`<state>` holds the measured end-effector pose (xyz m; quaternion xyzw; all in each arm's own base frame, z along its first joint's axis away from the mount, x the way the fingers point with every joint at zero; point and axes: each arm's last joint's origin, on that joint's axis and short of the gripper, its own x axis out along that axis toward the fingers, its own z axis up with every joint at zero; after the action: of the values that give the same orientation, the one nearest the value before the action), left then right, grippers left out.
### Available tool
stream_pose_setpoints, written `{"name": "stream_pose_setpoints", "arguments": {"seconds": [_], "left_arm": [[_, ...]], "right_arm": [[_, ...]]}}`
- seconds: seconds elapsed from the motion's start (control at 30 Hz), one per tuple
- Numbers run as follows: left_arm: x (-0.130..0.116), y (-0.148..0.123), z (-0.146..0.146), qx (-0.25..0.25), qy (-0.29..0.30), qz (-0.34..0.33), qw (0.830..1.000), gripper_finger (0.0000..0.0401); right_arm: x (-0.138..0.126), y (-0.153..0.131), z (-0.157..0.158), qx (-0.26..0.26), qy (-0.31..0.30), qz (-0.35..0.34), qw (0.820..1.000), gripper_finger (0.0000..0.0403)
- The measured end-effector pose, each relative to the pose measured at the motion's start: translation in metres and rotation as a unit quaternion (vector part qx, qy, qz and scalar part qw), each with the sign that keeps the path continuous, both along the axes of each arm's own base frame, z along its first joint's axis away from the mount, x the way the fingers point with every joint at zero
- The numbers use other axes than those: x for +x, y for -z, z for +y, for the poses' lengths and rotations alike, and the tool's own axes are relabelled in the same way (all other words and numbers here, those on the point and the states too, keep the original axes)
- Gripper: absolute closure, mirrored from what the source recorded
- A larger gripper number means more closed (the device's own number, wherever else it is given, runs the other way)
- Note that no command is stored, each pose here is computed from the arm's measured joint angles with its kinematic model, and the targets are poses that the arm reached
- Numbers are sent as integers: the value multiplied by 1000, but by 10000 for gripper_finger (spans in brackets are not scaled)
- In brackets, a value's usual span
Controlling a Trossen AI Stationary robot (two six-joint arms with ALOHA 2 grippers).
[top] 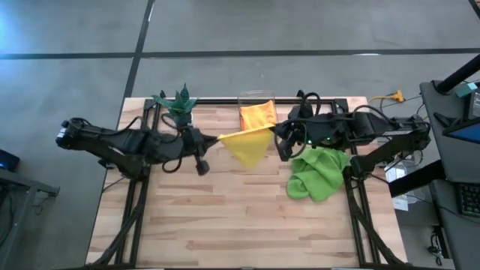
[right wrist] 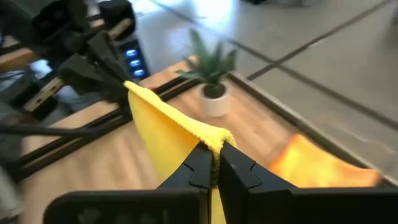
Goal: Fold microfiber towels
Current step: Fold the yellow towel
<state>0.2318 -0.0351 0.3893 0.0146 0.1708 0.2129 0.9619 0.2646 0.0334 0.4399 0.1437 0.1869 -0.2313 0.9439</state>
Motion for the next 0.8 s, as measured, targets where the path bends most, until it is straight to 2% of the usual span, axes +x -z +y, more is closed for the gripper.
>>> {"name": "stream_pose_setpoints", "arguments": {"seconds": [0.1,0.2,0.37,0.47,0.53,0.6,0.7,0.8], "left_arm": [[5,5,18,17,-19,26,999,401],[12,10,32,-5,-5,38,999,401],[19,16,24,-92,55,35,994,401],[17,18,7,-110,87,40,989,401],[14,18,0,-103,93,48,989,401],[11,21,1,-83,84,69,991,401],[11,25,12,-39,57,103,992,401],[16,31,25,-23,41,125,991,401]], "right_arm": [[3,9,-3,-15,25,7,1000,394],[7,20,-3,-3,35,10,999,394],[11,38,12,90,44,-18,995,394],[8,45,32,135,42,-30,990,394],[5,48,42,130,48,-34,990,394],[3,50,44,102,69,-37,992,394],[3,52,36,71,100,-31,992,394],[7,53,24,54,113,-24,992,394]]}}
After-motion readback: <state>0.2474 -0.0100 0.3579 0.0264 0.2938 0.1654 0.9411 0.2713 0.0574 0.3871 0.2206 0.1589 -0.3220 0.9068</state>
